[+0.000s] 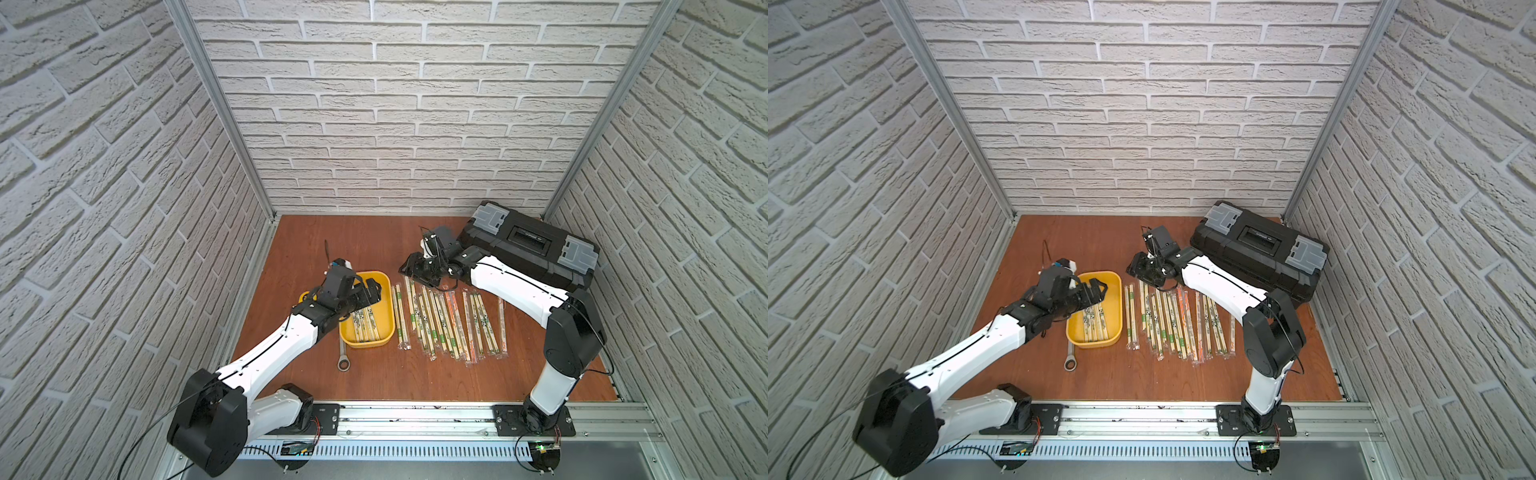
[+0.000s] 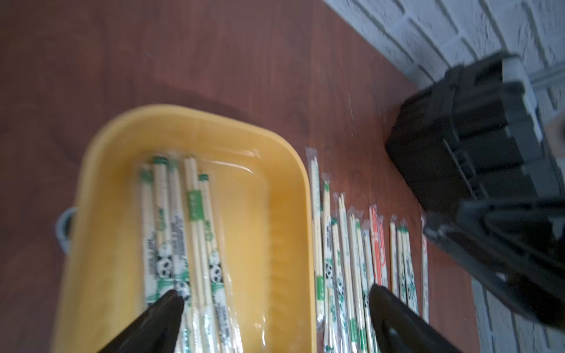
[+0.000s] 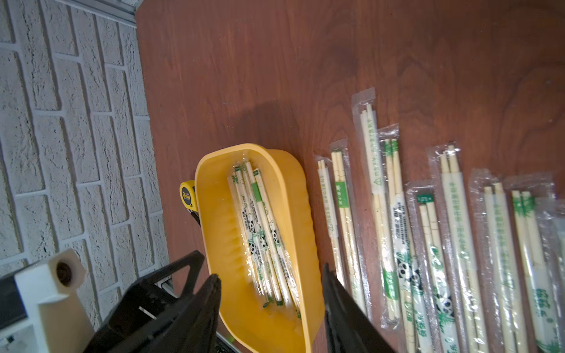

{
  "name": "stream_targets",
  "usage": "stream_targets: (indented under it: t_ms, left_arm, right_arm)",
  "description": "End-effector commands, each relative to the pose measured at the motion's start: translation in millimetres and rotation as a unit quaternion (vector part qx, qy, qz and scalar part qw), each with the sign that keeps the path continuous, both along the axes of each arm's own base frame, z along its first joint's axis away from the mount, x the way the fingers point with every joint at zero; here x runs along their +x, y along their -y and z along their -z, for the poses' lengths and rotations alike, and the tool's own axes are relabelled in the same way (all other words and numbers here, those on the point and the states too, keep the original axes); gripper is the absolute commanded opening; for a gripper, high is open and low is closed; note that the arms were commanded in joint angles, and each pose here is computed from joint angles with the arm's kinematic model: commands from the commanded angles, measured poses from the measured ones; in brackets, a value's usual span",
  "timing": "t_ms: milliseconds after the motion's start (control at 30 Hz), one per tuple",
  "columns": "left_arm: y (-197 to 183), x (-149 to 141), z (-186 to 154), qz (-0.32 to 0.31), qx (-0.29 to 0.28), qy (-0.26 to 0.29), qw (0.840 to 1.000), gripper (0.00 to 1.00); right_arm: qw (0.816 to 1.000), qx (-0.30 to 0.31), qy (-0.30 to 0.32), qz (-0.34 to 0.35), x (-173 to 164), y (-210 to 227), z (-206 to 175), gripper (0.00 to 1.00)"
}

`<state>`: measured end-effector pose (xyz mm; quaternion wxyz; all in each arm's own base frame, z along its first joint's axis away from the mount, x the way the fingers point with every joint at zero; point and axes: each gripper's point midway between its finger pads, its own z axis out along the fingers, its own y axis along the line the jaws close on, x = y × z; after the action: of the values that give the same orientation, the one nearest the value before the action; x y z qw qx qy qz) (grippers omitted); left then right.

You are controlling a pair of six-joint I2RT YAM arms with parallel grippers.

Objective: Take the paired disposable chopsticks out of the storage box
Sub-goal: Pick up the paired disposable chopsticks from the storage box.

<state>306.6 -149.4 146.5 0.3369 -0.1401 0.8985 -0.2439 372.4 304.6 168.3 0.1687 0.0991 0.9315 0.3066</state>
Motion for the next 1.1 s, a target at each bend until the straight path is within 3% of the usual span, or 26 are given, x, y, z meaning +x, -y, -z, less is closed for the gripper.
stream_targets:
  t_ms: [0, 200, 533, 1067]
  left_arm:
    - [-44.3, 2.5, -5.0, -0.070, 0.014, -0.020, 0.997, 0.98]
    - [-91.7, 5.1, 3.0, -0.109, 0.013, -0.069, 0.992, 0.98]
    - [-104.7, 9.7, 7.8, -0.105, -0.007, -0.081, 0.991, 0.98]
    - [-109.1, 12.9, 11.6, -0.107, -0.028, -0.075, 0.991, 0.98]
  right_arm:
    - [0.994, -0.072, 0.021, -0.080, -12.7, -21.6, 12.1, 0.53]
    - [0.971, -0.167, 0.029, -0.169, -19.3, -62.8, 40.4, 0.47]
    - [0.934, -0.272, 0.016, -0.231, -19.5, -85.2, 90.9, 0.42]
    - [0.923, -0.291, -0.008, -0.253, -25.4, -95.4, 119.9, 0.40]
